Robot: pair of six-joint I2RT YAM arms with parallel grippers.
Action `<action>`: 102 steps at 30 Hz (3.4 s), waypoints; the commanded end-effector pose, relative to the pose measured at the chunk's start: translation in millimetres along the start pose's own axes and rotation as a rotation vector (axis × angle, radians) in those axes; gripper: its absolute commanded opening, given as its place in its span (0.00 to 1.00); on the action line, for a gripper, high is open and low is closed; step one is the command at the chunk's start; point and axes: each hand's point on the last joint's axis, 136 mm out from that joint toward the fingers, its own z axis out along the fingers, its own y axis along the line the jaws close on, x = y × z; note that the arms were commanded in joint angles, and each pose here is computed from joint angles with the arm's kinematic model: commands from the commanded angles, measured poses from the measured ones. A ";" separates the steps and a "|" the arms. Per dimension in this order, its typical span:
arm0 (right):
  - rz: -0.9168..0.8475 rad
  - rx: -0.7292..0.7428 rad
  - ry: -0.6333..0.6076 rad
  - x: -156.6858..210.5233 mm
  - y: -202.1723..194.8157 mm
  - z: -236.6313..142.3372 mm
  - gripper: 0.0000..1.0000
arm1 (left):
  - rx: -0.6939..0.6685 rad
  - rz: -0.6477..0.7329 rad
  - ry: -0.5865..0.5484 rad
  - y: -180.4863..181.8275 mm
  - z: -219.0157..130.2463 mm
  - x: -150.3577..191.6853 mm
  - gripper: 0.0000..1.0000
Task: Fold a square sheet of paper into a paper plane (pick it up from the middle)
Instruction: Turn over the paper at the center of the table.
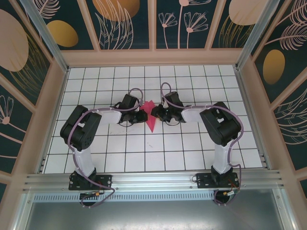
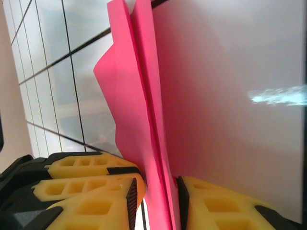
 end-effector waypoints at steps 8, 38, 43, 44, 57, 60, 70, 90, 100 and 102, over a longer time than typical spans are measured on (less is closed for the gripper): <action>-0.130 -0.105 0.091 37.1 12.5 4.6 0.30 | 0.023 -0.063 -0.039 -4.8 -7.1 -4.7 0.14; -0.303 0.164 0.018 31.4 6.8 -34.0 0.00 | 0.068 -0.083 -0.265 -37.7 -75.3 -47.8 0.37; -0.480 0.533 -0.020 21.1 -13.4 -80.4 0.02 | 0.087 -0.139 -0.371 -39.3 -112.5 -53.8 0.46; -0.516 0.610 -0.022 19.4 -17.5 -90.0 0.02 | 0.091 -0.157 -0.391 -38.3 -119.4 -53.9 0.49; -0.797 1.127 0.058 55.0 -34.1 -92.9 0.08 | 0.038 -0.379 -0.568 18.9 -171.5 -43.8 0.59; -0.827 1.116 0.080 74.7 -28.4 -68.8 0.12 | 0.017 -0.392 -0.572 25.2 -173.0 -40.5 0.59; -0.764 0.904 0.113 116.1 -0.8 -30.5 0.28 | -0.003 -0.394 -0.580 32.2 -175.4 -36.1 0.59; -0.700 0.597 0.124 131.6 18.5 -21.0 0.34 | 0.067 -0.348 -0.457 21.6 -154.6 -20.9 0.58; -0.708 0.633 0.101 129.1 14.1 -23.0 0.39 | 0.065 -0.345 -0.446 22.0 -151.6 -20.4 0.58; -0.716 0.626 0.099 130.8 17.3 -24.2 0.39 | 0.065 -0.343 -0.443 21.6 -151.0 -20.6 0.58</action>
